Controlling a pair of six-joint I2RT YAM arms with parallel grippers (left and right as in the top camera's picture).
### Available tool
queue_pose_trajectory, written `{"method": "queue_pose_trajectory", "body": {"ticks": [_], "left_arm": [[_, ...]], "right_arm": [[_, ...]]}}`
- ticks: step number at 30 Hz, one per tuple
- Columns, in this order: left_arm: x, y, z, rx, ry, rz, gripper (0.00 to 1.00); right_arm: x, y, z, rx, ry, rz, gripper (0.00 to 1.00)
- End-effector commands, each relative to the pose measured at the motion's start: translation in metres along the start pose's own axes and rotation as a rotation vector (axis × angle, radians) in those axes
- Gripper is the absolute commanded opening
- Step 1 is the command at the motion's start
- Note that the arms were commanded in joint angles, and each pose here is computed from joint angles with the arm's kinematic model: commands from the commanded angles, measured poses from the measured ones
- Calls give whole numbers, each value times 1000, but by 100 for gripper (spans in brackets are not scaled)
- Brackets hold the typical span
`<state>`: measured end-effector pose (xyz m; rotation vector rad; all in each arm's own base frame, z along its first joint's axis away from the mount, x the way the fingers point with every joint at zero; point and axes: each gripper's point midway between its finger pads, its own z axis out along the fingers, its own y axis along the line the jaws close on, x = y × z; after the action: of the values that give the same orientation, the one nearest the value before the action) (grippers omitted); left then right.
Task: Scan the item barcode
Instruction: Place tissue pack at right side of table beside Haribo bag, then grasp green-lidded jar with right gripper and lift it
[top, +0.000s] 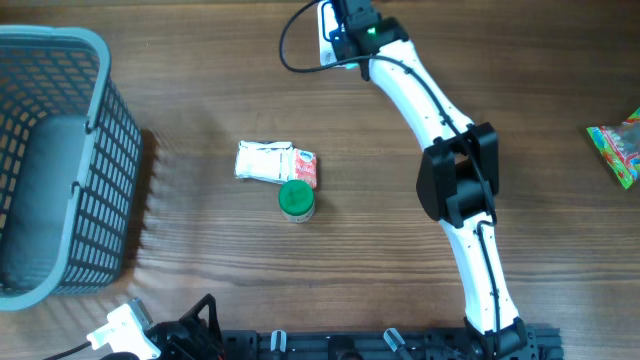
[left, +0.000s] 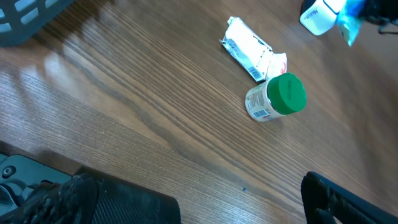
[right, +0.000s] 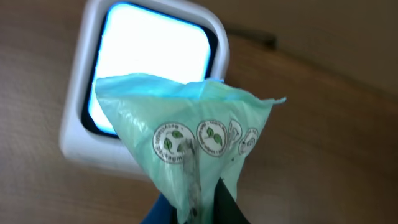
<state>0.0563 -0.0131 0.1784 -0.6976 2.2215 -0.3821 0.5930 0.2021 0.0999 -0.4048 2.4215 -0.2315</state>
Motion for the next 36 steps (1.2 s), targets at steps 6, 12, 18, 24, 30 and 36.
{"method": "queue_pose_trajectory", "body": {"ticks": [6,12,18,24,30,36], "left_arm": [[4,1,0,4,16,-4,100],[4,1,0,4,16,-4,100],[4,1,0,4,16,-4,100],[4,1,0,4,16,-4,100],[4,1,0,4,16,-4,100],[4,1,0,4,16,-4,100]], "right_arm": [[67,-179,-79,244,297,574,4],[256,-334,-39,443,649,828,4],[272,-395,-90,412,569,1035,100],[128,-156,-189,-468,602,982,100],[142,1,-198,-346,722,454,100],[163,105,-218,-339,690,193,100]]}}
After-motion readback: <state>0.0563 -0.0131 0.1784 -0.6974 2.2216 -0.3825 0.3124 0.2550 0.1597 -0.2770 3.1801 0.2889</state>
